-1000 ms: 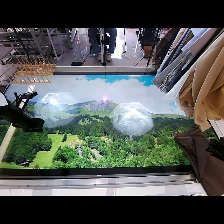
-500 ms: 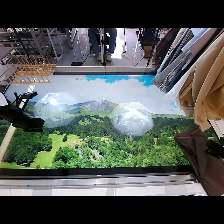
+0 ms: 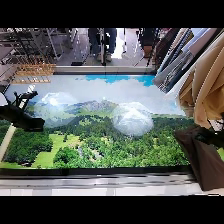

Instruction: Fold the clothes and pants, and hang the long-sleeved shirts on hangers.

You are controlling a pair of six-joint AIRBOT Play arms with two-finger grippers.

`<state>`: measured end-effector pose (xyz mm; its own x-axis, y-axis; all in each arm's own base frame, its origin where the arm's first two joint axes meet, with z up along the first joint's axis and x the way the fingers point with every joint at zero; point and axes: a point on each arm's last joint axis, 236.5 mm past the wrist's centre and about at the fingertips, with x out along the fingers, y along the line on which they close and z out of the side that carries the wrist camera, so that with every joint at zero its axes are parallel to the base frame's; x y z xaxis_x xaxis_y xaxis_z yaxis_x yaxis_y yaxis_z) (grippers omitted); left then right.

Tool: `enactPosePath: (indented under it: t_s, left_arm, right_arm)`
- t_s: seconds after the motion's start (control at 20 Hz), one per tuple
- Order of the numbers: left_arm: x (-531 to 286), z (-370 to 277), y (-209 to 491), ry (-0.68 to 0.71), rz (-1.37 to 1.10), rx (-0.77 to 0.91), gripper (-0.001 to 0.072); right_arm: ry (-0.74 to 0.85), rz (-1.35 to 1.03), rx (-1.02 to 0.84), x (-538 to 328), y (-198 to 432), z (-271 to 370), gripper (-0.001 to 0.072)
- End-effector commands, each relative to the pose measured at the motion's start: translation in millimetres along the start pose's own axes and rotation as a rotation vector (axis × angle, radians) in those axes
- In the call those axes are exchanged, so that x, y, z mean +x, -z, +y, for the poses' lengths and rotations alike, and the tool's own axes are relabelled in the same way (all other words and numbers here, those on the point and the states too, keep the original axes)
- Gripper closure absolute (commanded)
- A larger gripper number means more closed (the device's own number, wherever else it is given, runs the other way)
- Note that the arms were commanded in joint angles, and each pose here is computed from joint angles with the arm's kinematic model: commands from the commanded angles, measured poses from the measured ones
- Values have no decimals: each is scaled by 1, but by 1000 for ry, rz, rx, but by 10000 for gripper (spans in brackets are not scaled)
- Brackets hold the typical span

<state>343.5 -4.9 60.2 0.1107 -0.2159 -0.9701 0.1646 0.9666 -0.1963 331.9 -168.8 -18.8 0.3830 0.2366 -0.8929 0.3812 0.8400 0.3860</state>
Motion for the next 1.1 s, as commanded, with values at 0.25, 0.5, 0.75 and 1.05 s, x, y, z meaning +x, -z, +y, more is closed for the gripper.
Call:
enactPosePath:
  t_s: [0.25, 0.5, 0.75, 1.05]
  left_arm:
    - [0, 10, -2, -40, -9, 0, 700]
    - [-13, 48, -13, -213, -83, -71, 701]
    - [-99, 90, -49, -471, -430, -45, 699]
    - [-120, 90, -61, -475, -548, -94, 700]
  right_arm:
    - [-214, 55, -93, -3, -2, 137, 314]
    - [-325, 118, -440, 34, 57, 278, 318]
    - [-141, -293, -966, 61, 45, 372, 550]
    - [-225, -457, -931, 45, 30, 411, 610]
